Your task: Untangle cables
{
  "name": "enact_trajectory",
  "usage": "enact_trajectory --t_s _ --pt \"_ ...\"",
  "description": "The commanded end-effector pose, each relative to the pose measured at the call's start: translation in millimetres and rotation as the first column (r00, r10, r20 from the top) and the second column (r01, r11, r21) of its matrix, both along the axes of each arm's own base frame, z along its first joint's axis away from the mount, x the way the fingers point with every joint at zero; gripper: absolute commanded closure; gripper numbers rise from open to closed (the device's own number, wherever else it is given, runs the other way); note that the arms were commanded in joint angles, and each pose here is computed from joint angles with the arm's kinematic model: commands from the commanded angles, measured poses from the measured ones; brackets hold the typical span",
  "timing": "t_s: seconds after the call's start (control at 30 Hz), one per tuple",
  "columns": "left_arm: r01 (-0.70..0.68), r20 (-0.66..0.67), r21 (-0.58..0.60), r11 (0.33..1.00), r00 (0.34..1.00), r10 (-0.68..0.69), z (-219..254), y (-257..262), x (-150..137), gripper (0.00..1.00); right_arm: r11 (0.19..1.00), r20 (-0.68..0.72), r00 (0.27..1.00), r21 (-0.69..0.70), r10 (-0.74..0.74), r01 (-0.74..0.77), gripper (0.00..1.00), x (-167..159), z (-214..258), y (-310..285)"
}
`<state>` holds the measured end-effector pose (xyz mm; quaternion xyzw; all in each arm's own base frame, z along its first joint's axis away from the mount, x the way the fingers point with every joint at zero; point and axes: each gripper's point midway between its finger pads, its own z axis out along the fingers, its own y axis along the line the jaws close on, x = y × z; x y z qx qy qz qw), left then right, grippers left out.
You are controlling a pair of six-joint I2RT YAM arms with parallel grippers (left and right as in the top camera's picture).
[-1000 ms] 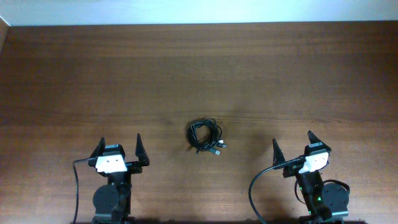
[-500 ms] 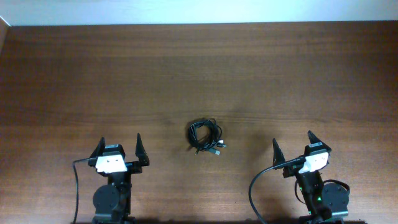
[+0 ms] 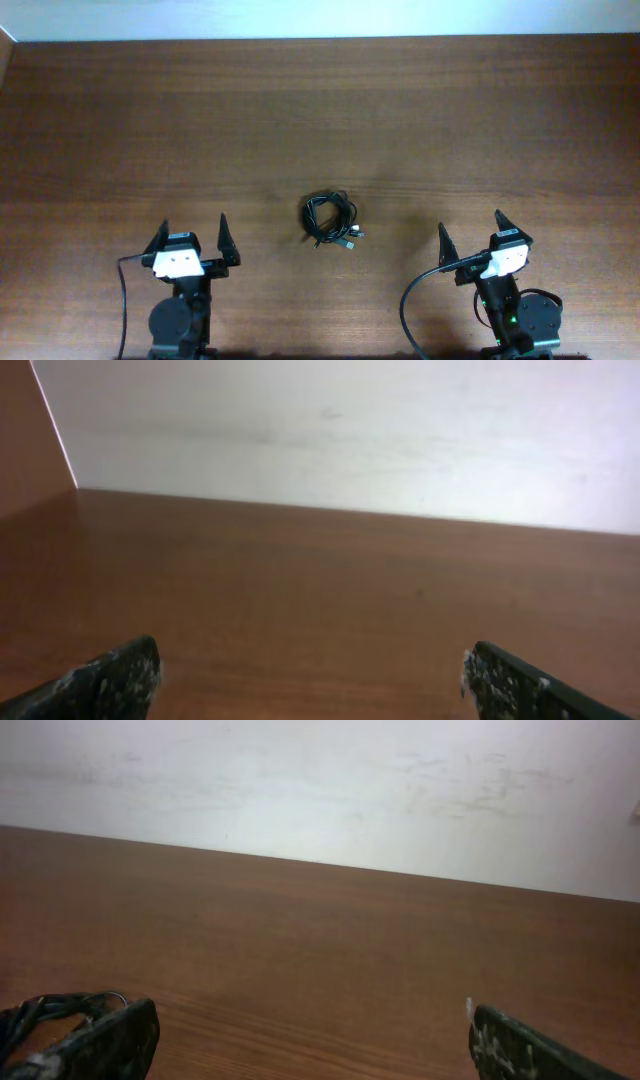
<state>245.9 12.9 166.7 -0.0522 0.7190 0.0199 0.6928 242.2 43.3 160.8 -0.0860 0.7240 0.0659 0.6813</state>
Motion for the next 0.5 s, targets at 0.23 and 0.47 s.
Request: enact_trajectory --t_s 0.23,0.47 --pt "0.013 -0.009 -0.013 1.0 1.0 -0.014 -3 -3 0 0.01 1.0 -0.003 1.0 0.003 0.002 -0.002 0.02 0 -2 1" --pt "0.014 -0.026 -0.012 1.0 1.0 -0.014 -7 -3 -1 0.01 1.0 -0.003 1.0 0.003 0.002 -0.002 0.02 0 -2 1"
